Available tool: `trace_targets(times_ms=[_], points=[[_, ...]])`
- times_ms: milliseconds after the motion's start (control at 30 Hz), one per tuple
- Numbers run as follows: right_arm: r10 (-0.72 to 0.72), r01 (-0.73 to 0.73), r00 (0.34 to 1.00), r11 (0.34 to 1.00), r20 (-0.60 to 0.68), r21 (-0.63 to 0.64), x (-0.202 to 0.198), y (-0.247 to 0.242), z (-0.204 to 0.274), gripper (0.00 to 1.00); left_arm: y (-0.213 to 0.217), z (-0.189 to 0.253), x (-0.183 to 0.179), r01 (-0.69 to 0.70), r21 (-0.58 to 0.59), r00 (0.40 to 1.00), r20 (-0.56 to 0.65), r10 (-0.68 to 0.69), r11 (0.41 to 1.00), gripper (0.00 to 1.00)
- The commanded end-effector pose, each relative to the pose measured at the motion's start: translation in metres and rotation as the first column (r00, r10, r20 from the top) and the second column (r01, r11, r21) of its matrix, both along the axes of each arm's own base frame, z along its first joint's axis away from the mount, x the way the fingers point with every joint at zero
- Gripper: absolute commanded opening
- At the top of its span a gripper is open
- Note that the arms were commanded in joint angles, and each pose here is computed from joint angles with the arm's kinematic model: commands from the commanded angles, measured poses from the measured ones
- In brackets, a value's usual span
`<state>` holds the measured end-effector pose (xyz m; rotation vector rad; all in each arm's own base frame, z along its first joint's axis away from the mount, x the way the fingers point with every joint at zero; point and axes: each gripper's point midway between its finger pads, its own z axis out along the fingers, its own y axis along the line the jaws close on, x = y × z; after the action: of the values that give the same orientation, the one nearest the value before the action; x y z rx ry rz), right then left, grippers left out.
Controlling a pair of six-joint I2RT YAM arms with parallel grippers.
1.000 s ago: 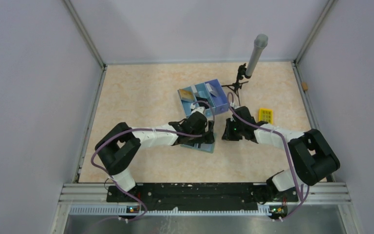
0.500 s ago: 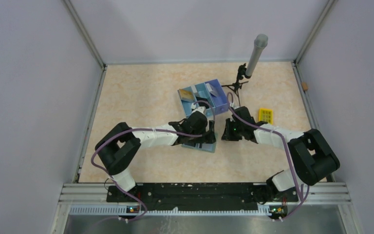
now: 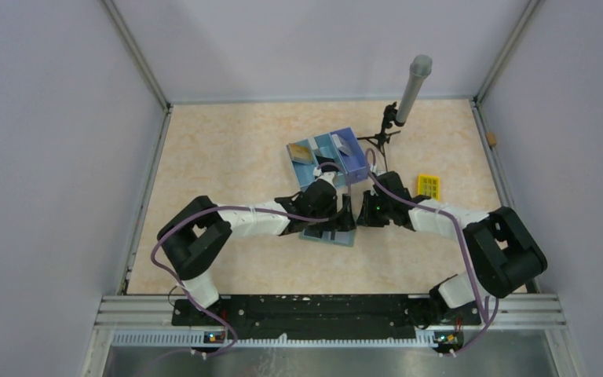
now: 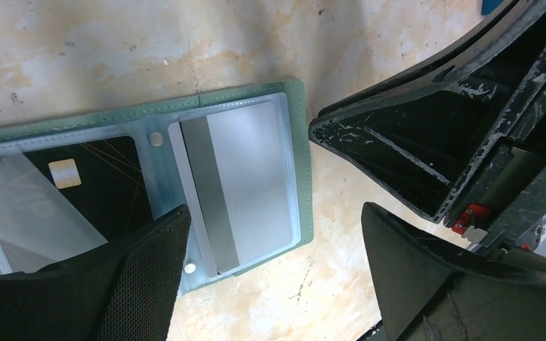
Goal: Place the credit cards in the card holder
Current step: Insert the credit card into the card holder, then turn over the card slot in the card holder.
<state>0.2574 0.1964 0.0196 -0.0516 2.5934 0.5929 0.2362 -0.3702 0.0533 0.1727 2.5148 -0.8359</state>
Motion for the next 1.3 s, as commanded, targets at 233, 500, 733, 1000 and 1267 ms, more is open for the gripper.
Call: trace_targets(times_ms=[233,500,733,1000,1267], points=[[-0.027,0.026,0.999,0.998,-0.023,-0.057,-0.013,-0.012,0.002,0.16,-0.004,0.041,0.007,0.018,-0.047,0.995,0.103,-0.013,0.999,0.93],[-0.017,0.016,1.0,0.996,0.004,0.085,-0.021,0.005,0.028,0.27,0.05,0.046,0.016,-0.081,0.059,0.986,0.152,0.071,0.995,0.96],[0.021,-0.018,1.0,0.972,-0.011,0.233,-0.03,0.034,0.032,0.25,0.097,0.021,0.025,-0.178,0.099,0.979,0.115,0.166,0.979,0.96],[0.021,-0.008,0.999,0.959,-0.043,0.284,-0.029,0.049,0.021,0.2,0.106,0.012,0.026,-0.186,0.077,0.979,0.099,0.178,0.98,0.93],[-0.025,0.045,0.996,0.971,-0.084,0.236,-0.028,0.042,0.005,0.18,0.1,0.002,0.027,-0.172,0.079,0.983,0.078,0.166,0.982,0.83]])
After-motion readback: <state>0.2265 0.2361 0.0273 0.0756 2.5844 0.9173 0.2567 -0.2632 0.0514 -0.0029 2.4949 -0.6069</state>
